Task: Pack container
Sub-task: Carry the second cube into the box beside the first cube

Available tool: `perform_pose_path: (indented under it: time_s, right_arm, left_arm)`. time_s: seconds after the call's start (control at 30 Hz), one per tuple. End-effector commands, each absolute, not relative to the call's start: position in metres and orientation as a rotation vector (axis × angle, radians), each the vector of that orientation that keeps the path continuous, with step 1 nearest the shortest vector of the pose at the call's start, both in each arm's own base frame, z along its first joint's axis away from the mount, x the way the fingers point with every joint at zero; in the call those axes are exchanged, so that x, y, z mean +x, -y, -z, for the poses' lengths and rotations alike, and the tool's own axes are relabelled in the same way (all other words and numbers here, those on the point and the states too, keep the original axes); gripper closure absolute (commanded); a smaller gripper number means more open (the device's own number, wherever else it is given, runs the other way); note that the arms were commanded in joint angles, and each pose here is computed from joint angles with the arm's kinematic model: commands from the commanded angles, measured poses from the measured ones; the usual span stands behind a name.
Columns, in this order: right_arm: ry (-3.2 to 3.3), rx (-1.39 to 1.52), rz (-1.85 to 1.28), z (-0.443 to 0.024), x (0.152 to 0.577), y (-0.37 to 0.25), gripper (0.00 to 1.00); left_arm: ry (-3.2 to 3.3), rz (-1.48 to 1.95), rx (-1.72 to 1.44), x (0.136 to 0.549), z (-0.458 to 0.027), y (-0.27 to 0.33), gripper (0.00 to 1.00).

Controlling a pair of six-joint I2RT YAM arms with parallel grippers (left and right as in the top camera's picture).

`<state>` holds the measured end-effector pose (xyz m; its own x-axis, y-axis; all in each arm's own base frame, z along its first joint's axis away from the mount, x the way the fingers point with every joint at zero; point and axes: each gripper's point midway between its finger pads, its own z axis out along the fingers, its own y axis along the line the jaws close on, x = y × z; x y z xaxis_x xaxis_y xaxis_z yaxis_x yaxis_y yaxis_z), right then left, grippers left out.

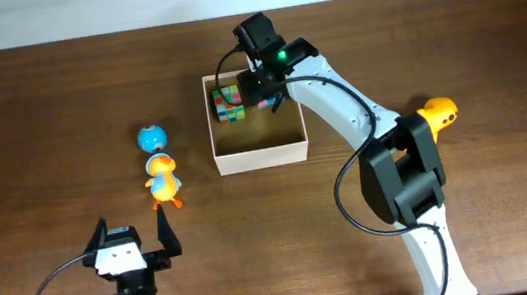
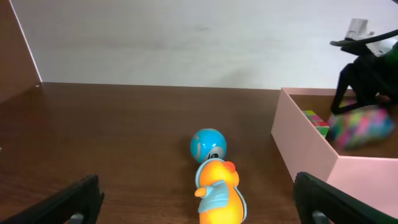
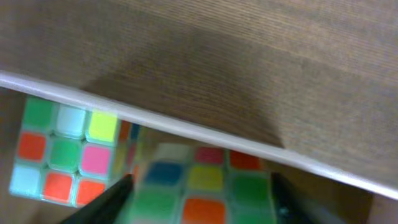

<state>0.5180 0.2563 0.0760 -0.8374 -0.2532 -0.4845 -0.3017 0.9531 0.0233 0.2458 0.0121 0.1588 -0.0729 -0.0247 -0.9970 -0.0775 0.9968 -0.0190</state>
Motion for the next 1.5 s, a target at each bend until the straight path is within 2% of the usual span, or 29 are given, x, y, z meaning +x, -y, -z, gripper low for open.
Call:
perform_pose_path:
  time_s: [0.0,0.13,0.33,0.4,0.47,0.57,0.63,0.73,0.87,0.93,1.17,1.47]
  right_arm:
    - [-2.596,-0.392,-0.187,-0.077,0.522,-0.264,0.30]
    - [-2.597,-0.402,-0.223,-0.078,0.520,-0.269,0.27]
    - [-2.634,-0.422,-0.204,-0.076,0.513,-0.264,0.28]
    - [-2.648,-0.454,-0.190,-0.077,0.509,-0.262,0.38]
    - [-2.663,-0.469,-0.180,-0.082,0.505,-0.260,0.54]
    - [-2.665,-0.471,-0.178,-0.093,0.503,-0.260,0.60]
    - [-2.667,-0.470,-0.176,-0.100,0.503,-0.259,0.67]
    - [-2.671,-0.455,-0.110,-0.104,0.503,-0.250,0.71]
    - [-2.690,-0.444,-0.020,-0.099,0.501,-0.238,0.87]
    - [-2.697,-0.439,0.019,-0.098,0.500,-0.232,0.93]
    - [-2.683,-0.439,0.209,-0.099,0.504,-0.208,0.96]
    - [-2.719,-0.477,0.241,-0.081,0.500,-0.206,0.96]
  left_arm:
    - [-1.640,-0.053,-0.068,0.246,-0.159,-0.012,0.01]
    - [-1.639,-0.053,-0.068,0.246,-0.159,-0.012,0.01]
    - [-1.640,-0.053,-0.068,0.246,-0.159,-0.012,0.01]
    - [-1.639,-0.053,-0.068,0.246,-0.159,-0.012,0.01]
    - [-1.640,-0.053,-0.068,0.246,-0.159,-0.012,0.01]
    - [-1.640,-0.053,-0.068,0.246,-0.159,-0.012,0.01]
    - [-1.640,-0.053,-0.068,0.246,-0.159,-0.012,0.01]
    - [-1.639,-0.053,-0.068,0.246,-0.159,-0.012,0.01]
    - [-1.640,-0.053,-0.068,0.246,-0.159,-0.012,0.01]
    - [-1.640,-0.053,-0.068,0.246,-0.159,-0.012,0.01]
    - [-1.639,-0.053,-0.068,0.246,-0.159,-0.012,0.01]
    - [-1.640,-0.053,-0.068,0.246,-0.159,-0.012,0.01]
